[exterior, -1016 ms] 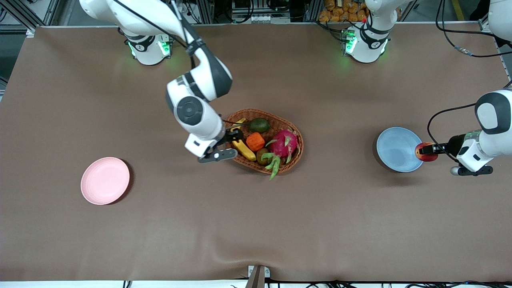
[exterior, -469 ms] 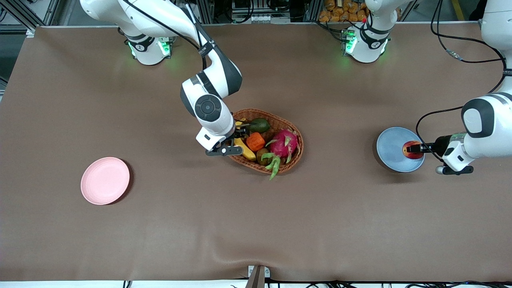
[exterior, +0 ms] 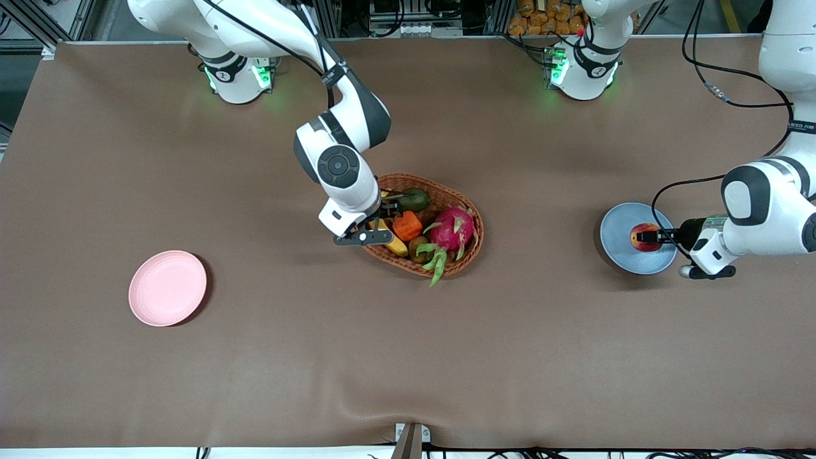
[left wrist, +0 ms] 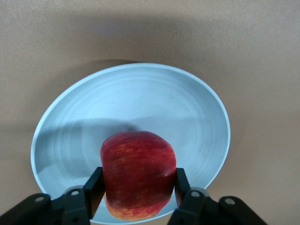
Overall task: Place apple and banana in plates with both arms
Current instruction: 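Lower the apple onto the blue plate while the right gripper reaches the banana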
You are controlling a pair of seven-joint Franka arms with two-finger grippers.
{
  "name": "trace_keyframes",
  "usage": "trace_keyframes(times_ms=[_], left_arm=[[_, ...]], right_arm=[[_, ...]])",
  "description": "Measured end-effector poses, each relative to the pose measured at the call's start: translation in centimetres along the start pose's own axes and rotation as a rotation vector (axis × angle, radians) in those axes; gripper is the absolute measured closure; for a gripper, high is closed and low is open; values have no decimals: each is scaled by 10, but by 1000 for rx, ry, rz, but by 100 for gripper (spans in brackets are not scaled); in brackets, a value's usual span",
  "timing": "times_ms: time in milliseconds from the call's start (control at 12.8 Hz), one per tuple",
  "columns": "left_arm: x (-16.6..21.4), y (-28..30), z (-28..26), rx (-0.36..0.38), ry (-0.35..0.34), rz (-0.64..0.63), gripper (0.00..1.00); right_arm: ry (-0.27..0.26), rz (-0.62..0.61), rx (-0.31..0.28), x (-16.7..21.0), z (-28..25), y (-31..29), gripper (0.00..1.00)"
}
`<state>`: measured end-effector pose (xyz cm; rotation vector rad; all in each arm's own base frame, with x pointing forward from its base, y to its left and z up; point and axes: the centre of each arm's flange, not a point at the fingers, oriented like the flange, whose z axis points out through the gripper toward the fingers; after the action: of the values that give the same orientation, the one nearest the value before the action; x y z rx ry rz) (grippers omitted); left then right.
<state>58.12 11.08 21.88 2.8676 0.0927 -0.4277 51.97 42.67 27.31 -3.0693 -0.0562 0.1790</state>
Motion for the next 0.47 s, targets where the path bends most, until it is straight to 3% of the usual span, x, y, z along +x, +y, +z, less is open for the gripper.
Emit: trace_keyframes(times_ms=[235,469], left_arm=[[0,7,-6,-6,-6,8,1],[-12,45,-43,-11,-43,-38,0]], right_arm=[[-3,11,-13,4,19,6,11],[-8,27,-24,6,37,9,11]])
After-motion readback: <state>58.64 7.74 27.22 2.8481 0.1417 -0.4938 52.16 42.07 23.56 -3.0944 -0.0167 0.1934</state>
